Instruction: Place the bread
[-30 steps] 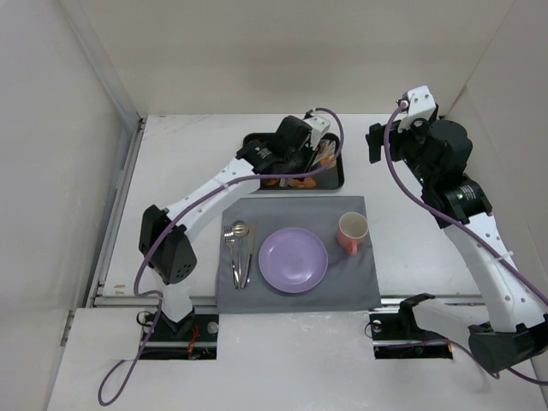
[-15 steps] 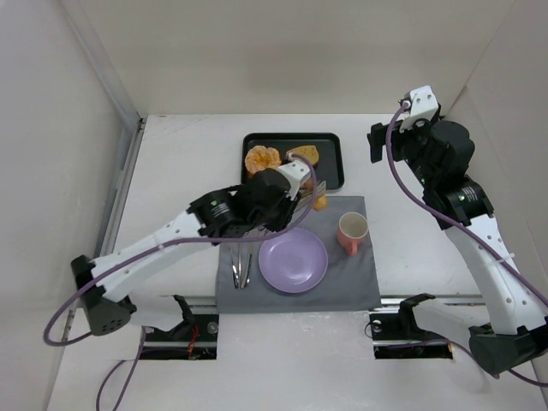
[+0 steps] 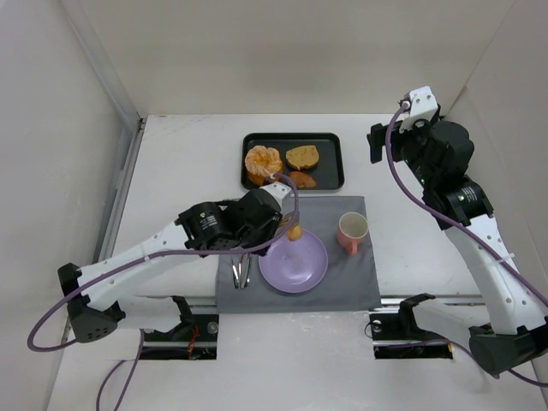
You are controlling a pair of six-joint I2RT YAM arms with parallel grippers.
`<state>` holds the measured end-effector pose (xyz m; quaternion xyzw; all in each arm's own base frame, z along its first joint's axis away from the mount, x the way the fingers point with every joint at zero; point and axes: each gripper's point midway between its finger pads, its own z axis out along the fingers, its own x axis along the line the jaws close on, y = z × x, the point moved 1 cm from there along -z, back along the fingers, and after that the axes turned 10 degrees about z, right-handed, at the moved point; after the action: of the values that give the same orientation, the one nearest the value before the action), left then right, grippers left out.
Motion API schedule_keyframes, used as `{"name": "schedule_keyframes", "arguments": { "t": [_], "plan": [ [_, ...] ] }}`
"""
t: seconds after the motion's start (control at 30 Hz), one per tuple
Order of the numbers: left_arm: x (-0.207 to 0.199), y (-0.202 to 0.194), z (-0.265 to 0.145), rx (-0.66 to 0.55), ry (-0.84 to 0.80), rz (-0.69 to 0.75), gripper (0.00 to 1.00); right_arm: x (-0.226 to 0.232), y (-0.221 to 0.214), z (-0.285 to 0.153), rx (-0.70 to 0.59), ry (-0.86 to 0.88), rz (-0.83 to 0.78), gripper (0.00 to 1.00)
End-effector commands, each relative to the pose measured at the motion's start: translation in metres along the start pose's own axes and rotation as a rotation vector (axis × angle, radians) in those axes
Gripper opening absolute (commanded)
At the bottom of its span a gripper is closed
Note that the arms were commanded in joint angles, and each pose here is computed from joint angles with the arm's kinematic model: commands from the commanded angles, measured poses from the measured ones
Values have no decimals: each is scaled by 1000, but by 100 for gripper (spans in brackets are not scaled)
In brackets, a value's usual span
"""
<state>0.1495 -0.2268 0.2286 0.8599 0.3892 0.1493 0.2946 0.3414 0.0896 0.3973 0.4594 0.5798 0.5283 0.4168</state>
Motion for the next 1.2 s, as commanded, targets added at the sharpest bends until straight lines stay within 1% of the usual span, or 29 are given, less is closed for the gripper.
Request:
{"name": "schedule_keyframes", "arguments": {
  "t": [0.0, 0.2, 0.23, 0.33, 0.4, 0.43, 0.5, 0.6, 0.77, 0.8, 0.9, 1.13, 1.17],
  "plan": [
    [-5, -11, 3, 45, -6, -17, 4, -1, 19, -5, -73, -8, 15, 100],
    [-23, -24, 9, 110, -28, 15, 5, -1, 19, -5, -73, -8, 15, 100],
    [-26, -28, 13, 139, -23, 20, 5, -1, 19, -5, -73, -8, 15, 100],
    [-34, -32, 17, 169, -27, 51, 8, -1, 19, -5, -73, -8, 15, 100],
    [-37, -37, 19, 193, -24, 60, 11, -1, 19, -5, -73, -8, 15, 100],
    [-40, -40, 17, 201, -27, 61, 12, -1, 19, -5, -73, -8, 15, 100],
    [-42, -43, 21, 214, -17, 79, 16, -1, 19, -5, -73, -8, 15, 100],
    [-46, -45, 22, 218, -14, 86, 22, -1, 19, -5, -73, -8, 15, 100],
    [-50, -43, 22, 209, -6, 88, 36, -1, 19, -5, -73, -8, 15, 100],
    [-50, -43, 22, 209, -6, 88, 36, -1, 19, -5, -73, -8, 15, 100],
    [-50, -45, 21, 211, 4, 91, 44, -1, 19, -5, -73, -8, 15, 100],
    [-48, -43, 19, 199, 10, 89, 44, -1, 19, -5, -73, -8, 15, 100],
    [-48, -38, 16, 178, 11, 74, 44, -1, 19, -5, -73, -8, 15, 100]
  ]
}}
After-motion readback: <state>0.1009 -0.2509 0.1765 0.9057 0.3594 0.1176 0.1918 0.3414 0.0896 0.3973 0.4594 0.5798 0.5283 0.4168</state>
